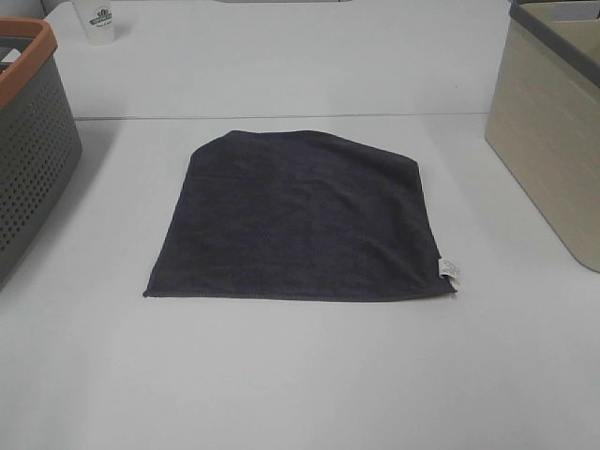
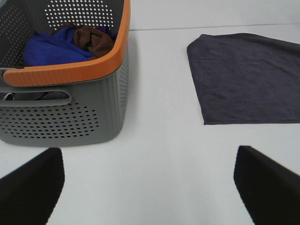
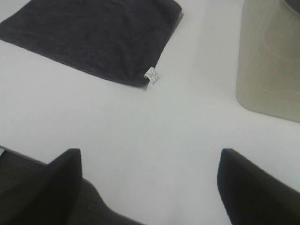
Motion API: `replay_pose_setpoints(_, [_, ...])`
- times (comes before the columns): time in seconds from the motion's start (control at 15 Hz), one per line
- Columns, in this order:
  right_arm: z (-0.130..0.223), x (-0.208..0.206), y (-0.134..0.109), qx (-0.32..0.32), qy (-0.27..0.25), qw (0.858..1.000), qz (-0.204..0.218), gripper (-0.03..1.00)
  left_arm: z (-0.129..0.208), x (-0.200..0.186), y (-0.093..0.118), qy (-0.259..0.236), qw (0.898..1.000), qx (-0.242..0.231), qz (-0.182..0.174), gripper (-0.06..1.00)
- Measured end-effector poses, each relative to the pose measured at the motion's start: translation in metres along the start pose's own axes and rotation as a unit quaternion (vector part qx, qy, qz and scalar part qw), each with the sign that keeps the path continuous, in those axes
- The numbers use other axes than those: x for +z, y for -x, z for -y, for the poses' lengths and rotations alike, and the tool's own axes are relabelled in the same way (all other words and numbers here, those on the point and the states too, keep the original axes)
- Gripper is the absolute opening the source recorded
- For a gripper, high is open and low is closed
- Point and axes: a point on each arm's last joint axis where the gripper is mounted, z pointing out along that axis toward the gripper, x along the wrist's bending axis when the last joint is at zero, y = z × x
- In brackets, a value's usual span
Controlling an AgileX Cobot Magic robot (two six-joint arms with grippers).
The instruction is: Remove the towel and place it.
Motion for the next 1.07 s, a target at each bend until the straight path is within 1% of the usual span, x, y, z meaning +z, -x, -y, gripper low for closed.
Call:
replay_pose_setpoints(0.13, [0.0078,-0.0132,-0.0005,-0.002,0.049,0.999,0.005,0.78,0.0024,0.0027,-0.0011,-0.006,1.000,0.002,-0.005,0.91])
replay_pose_setpoints(0.2, [0.0096,-0.0158,-0.0008,-0.001,0.059,0.998,0.005,0.78,0.0029,0.0031,-0.0011,-0.007,1.000,-0.003,-0.005,0.91])
replay_pose_setpoints(0.4, [0.0101,-0.0166,-0.0011,-0.001,0.062,0.998,0.003,0.77,0.0047,0.0049,-0.0013,-0.012,1.000,-0.015,-0.004,0.91])
replay_pose_setpoints(0.87, [0.0101,-0.0166,-0.0011,-0.001,0.062,0.998,0.003,0.76,0.0049,0.0051,-0.0012,-0.013,1.000,-0.017,-0.004,0.91])
replay_pose_setpoints(1.0, [0.0101,-0.0166,-0.0012,0.006,0.061,0.998,0.015,0.76,0.0049,0.0051,-0.0012,-0.013,1.000,-0.017,-0.004,0.91])
replay_pose_setpoints(1.07, [0.0100,-0.0166,-0.0015,0.018,0.059,0.997,0.036,0.76,0.0049,0.0051,-0.0012,-0.013,1.000,-0.017,-0.004,0.91])
